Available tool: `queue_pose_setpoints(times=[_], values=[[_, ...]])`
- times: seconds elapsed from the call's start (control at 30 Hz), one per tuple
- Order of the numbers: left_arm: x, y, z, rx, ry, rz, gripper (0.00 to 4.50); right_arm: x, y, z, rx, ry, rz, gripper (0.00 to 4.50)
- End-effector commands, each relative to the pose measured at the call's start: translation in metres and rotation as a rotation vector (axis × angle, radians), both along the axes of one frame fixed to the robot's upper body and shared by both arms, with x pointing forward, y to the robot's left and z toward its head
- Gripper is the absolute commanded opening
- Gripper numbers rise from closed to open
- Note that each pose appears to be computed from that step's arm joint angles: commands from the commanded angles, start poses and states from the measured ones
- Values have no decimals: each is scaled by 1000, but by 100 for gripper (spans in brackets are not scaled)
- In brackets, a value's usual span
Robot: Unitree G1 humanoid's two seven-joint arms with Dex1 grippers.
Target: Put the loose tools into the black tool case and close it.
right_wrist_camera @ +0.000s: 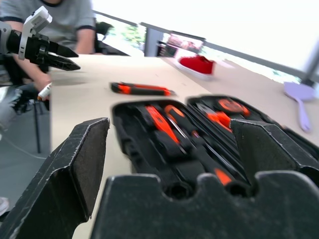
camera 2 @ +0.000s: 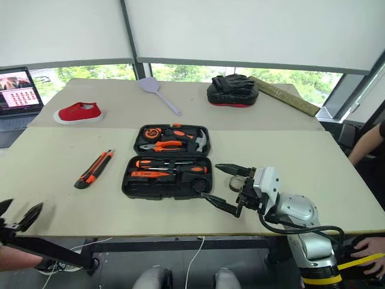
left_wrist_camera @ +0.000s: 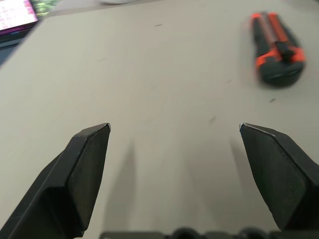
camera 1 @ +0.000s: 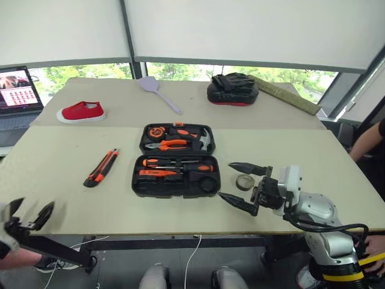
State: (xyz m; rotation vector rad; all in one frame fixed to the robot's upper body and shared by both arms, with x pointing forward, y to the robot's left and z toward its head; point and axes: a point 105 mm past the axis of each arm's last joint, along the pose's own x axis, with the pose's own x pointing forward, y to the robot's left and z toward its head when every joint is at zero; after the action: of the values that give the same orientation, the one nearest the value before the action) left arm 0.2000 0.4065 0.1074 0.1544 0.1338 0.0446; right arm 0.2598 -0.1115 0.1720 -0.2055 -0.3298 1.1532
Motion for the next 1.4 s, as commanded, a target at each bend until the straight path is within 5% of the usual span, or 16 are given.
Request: queue_pose_setpoints(times=[0.03,0.27,0.57,0.63,0.77,0.97,1.17,1.4], values=[[20,-23,23,-6,-41,-101,447,-5,6,14,34,-72,25,450],[91,-60,38,-77,100,-190,447,0,11,18,35,-90,29,450],[152,-88,14,4,295,-196,447,-1,15,16,14,-82,25,450],[155,-88,3,21,361,-206,447,-2,16,16,12,-78,26,450],[154,-90,-9,47,454,-243,340,-6,18,15,-2,-56,53,450],[161,-109,29,55,224,-450,163,-7,16,15,-18,-48,65,450],[131,-164,71,292,45,-1031,163,-7,7,17,-46,-51,57,450],[112,-224,54,511,129,-1370,163,-8,-4,13,-94,28,79,450]])
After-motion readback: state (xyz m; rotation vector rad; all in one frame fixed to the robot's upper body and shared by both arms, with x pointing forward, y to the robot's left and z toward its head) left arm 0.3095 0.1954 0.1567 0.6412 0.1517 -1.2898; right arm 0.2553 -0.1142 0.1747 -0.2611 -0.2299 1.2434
